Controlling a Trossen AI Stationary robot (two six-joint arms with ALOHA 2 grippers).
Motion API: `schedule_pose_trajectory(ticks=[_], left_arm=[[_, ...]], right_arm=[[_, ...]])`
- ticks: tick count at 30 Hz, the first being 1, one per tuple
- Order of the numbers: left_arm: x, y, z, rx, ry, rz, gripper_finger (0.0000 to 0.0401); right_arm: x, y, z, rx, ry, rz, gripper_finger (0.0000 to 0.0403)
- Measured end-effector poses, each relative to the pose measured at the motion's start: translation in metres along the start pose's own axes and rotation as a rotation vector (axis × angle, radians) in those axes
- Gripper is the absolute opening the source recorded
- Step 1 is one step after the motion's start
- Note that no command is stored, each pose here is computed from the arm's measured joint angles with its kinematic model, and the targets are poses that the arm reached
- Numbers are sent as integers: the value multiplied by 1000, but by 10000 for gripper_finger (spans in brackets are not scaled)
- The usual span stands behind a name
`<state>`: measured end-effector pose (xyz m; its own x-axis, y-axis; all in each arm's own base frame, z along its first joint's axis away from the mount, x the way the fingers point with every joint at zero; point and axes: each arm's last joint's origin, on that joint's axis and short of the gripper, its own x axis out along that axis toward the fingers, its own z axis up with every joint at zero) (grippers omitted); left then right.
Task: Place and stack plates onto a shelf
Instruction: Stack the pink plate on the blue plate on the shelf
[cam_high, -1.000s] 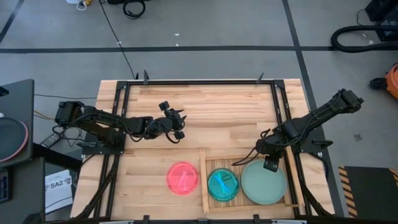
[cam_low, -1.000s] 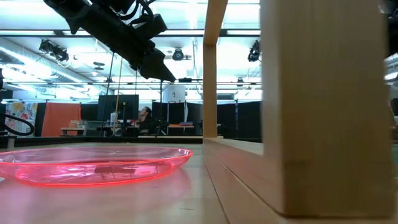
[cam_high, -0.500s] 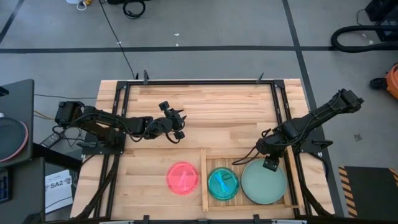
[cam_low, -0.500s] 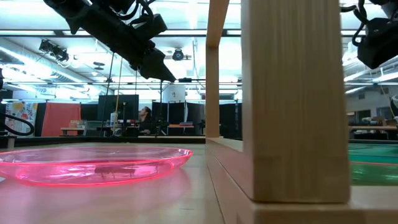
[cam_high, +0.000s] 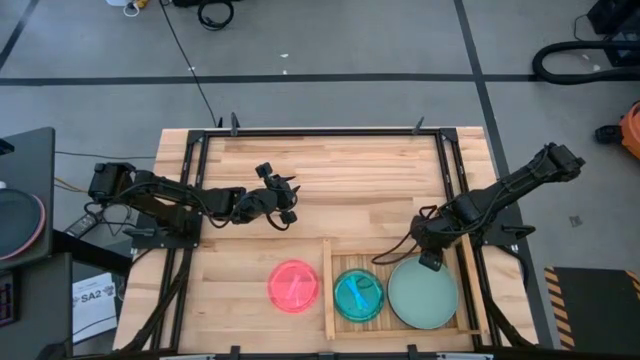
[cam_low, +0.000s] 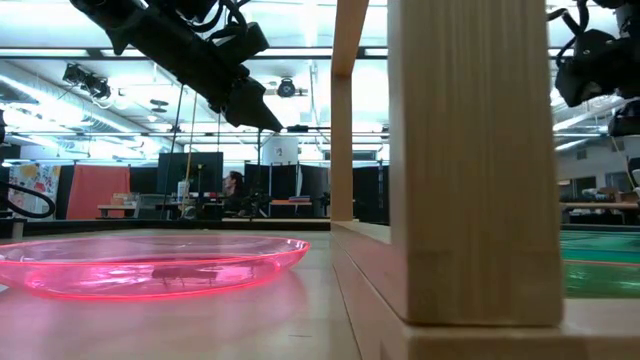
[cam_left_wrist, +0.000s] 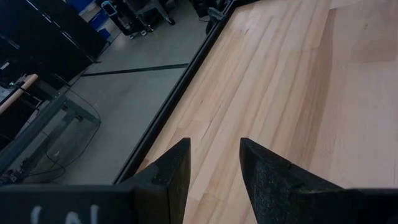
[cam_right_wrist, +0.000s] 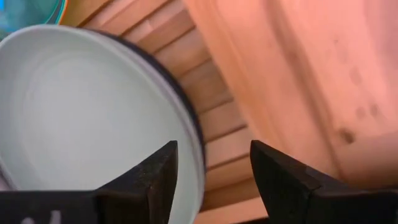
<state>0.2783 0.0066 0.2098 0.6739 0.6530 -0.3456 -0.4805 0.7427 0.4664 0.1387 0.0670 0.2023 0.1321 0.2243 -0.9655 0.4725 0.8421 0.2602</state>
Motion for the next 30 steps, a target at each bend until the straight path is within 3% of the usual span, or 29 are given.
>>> schedule_pose_trajectory(ticks=[5, 15, 22, 30], left_arm=[[0, 0, 0, 0, 0, 0, 144], [0, 0, 0, 0, 0, 0, 144], [0, 0, 0, -1, 0, 0, 144], [0, 0, 0, -11, 0, -1, 144]], right_arm=[[0, -2, 3, -61, -109, -79, 207], [-6, -3, 26, -100, -463, -218, 207], [-17, -1, 55, -167, -675, -183, 207], [-48, -2, 96, -240, -1056, -136, 207]])
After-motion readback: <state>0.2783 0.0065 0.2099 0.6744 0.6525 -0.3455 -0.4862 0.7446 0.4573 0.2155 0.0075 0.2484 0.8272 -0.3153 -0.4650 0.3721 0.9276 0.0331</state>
